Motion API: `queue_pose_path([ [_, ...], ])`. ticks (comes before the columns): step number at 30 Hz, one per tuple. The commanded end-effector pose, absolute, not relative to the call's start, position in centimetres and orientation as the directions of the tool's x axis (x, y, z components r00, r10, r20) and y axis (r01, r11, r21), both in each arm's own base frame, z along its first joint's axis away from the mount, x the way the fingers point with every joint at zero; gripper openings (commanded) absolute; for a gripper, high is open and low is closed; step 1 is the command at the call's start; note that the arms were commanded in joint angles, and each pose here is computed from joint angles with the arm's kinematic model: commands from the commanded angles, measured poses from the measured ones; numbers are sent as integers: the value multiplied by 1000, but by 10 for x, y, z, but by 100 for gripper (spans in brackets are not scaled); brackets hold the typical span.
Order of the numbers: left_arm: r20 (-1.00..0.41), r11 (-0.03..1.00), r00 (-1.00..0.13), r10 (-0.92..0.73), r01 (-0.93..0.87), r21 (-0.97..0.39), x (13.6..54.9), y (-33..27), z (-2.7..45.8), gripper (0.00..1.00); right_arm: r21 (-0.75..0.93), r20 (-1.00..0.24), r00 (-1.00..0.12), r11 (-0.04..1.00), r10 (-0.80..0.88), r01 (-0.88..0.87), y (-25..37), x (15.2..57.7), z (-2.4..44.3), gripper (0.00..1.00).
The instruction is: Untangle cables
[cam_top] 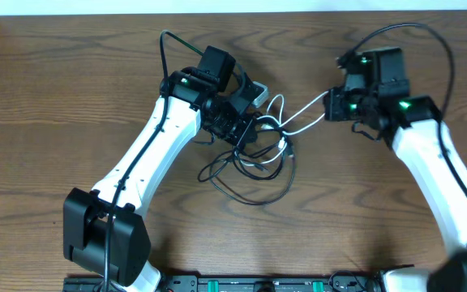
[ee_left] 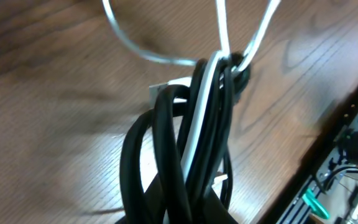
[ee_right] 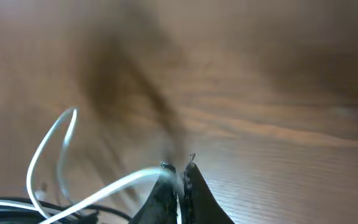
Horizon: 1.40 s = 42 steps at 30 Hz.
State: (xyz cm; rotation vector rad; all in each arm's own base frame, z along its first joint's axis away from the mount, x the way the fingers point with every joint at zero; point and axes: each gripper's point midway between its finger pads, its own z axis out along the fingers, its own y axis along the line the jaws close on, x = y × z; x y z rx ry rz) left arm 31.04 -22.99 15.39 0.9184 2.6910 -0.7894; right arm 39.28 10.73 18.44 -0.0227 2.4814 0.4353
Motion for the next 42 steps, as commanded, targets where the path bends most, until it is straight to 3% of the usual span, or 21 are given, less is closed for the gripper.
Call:
queue_pose_path([
  [1,-312,718,-814,490,580,-386,315,-221,153,8,266,-686,-677,958,265,105,51,400,237,1],
  [10,-307,723,-817,487,575,-384,315,-220,153,8,355,-701,-555,894,448,273,-11,372,277,1],
  [15,-309,722,-817,487,575,-384,315,-220,153,8,372,-702,-666,927,254,-38,33,372,273,4],
  [16,-309,722,-817,487,575,-384,315,-220,153,8,369,-709,-680,921,190,-127,46,370,272,10],
  [19,-310,716,-817,487,576,-395,314,-222,154,8,339,-732,-681,857,-18,-387,86,364,262,40],
  [23,-314,695,-816,485,577,-428,311,-228,157,8,295,-718,-667,782,-198,-549,120,360,236,61],
  [26,-317,676,-817,482,577,-459,308,-232,160,8,273,-691,-653,725,-309,-632,143,357,212,68],
  [34,-320,662,-817,481,577,-478,306,-235,162,8,264,-622,-610,601,-492,-754,181,348,160,70],
  [42,-320,662,-816,481,577,-478,306,-235,162,8,275,-576,-595,553,-560,-786,186,342,134,63],
])
